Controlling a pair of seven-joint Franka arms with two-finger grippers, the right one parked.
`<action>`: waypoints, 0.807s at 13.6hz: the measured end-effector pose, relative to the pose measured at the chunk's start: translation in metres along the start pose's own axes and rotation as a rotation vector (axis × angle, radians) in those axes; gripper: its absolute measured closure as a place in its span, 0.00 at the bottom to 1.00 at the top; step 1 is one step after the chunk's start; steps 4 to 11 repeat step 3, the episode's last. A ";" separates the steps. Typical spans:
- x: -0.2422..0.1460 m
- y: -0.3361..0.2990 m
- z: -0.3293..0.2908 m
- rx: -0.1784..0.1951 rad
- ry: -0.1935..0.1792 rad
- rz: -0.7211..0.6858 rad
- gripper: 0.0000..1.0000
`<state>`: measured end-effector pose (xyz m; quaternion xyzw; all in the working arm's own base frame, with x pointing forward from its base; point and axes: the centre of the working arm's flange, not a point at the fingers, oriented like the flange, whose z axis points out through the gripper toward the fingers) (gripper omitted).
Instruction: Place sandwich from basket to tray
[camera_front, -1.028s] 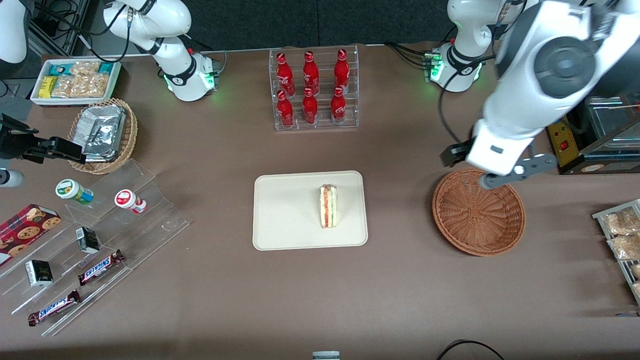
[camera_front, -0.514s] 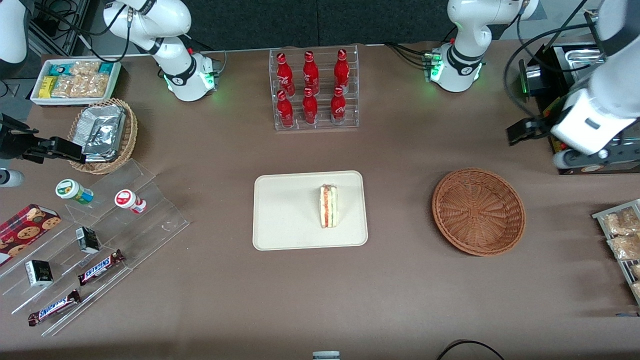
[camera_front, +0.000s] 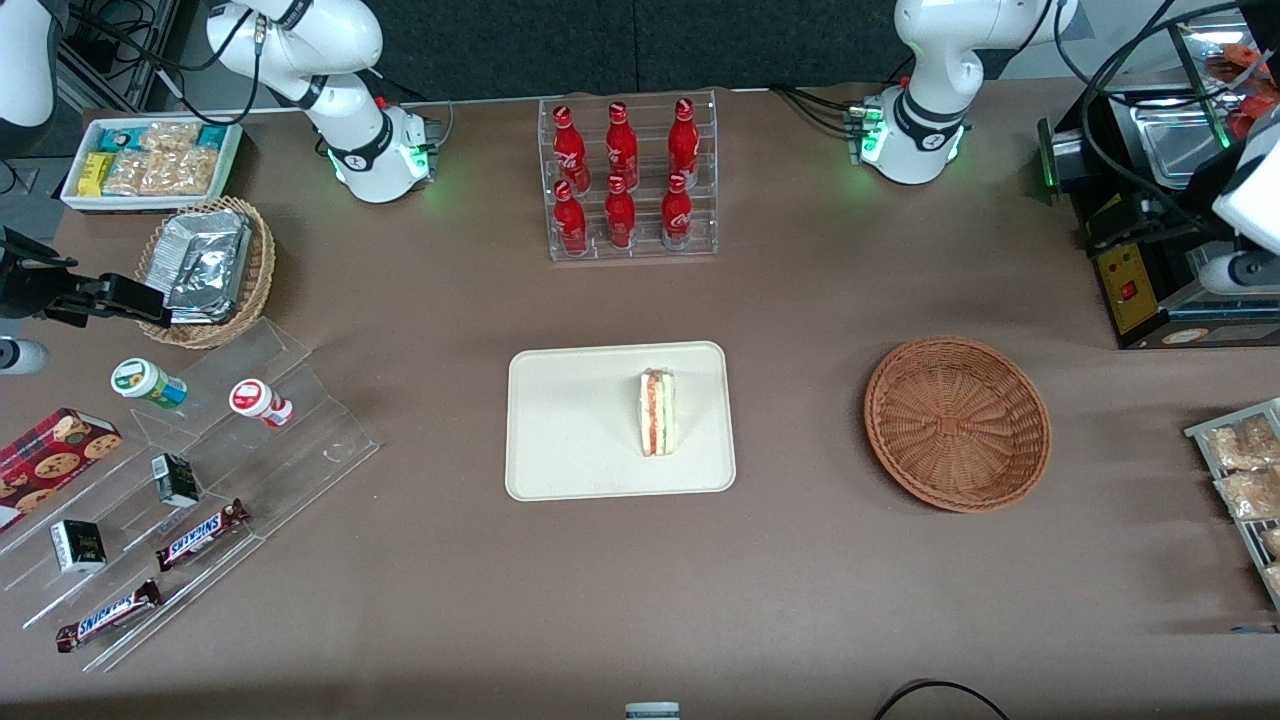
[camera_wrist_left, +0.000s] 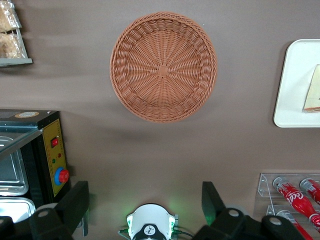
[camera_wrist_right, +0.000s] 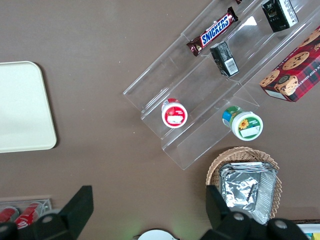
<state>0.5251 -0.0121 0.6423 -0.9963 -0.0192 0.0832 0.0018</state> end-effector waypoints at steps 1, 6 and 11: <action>-0.002 0.000 -0.001 -0.001 0.004 0.000 0.00; 0.000 0.003 0.000 -0.002 0.008 0.006 0.00; 0.000 0.003 0.000 -0.002 0.008 0.006 0.00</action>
